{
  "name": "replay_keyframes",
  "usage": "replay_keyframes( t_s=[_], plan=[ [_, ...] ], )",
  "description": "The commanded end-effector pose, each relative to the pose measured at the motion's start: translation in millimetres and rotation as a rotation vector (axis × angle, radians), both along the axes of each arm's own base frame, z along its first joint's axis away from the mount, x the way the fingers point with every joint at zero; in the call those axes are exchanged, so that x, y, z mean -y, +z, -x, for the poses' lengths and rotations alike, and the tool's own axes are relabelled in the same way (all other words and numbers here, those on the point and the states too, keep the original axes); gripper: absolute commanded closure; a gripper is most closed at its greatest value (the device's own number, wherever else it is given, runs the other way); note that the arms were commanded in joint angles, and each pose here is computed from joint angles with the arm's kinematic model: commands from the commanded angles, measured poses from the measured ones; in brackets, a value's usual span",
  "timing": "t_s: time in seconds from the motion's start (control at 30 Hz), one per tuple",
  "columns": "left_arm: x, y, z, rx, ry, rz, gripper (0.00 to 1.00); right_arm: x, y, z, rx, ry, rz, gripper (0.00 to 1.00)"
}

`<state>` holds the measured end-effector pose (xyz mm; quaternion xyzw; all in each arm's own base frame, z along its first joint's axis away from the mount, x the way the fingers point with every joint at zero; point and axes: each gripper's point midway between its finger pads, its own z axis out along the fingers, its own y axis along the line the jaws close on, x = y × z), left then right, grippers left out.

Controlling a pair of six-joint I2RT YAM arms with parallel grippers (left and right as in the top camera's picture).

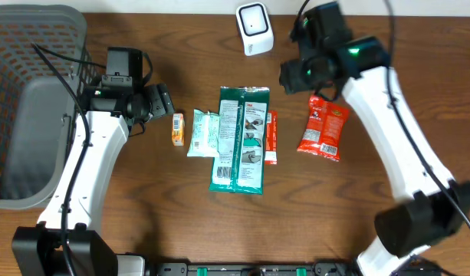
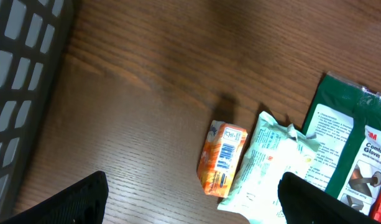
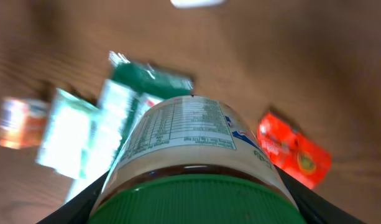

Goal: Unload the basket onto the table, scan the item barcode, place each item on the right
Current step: 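Carry the jar with the right gripper up toward the white scanner, then hold the jar label under the white scanner with the right gripper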

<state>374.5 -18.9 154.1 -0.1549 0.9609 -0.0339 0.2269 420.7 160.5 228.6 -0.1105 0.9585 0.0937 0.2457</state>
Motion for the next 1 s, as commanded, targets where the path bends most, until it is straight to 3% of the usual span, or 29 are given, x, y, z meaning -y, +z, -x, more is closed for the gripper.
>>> replay_keyframes(
  t_s=[0.0, 0.13, 0.27, 0.53, 0.97],
  plan=[
    [-2.0, 7.8, -3.6, 0.020, 0.007, -0.003, 0.12, -17.1, 62.8, -7.3, 0.127, 0.030, -0.105, 0.61],
    [-2.0, 7.8, -3.6, 0.020, 0.007, -0.003, 0.12, -26.6, 102.3, -25.3, 0.266, 0.035, -0.171, 0.61],
    [-2.0, 7.9, -3.7, 0.020, 0.007, -0.003, 0.12, -33.7, 107.1, -47.0, 0.329, 0.019, -0.205, 0.62],
    [-2.0, 7.8, -3.6, 0.020, 0.007, -0.003, 0.12, -51.7, 73.5, -111.5, 0.413, -0.007, -0.220, 0.67],
    [-2.0, 7.8, -3.6, 0.020, 0.007, -0.003, 0.12, -84.2, -5.1, -219.4, 0.676, 0.006, -0.216, 0.83]
  ],
)
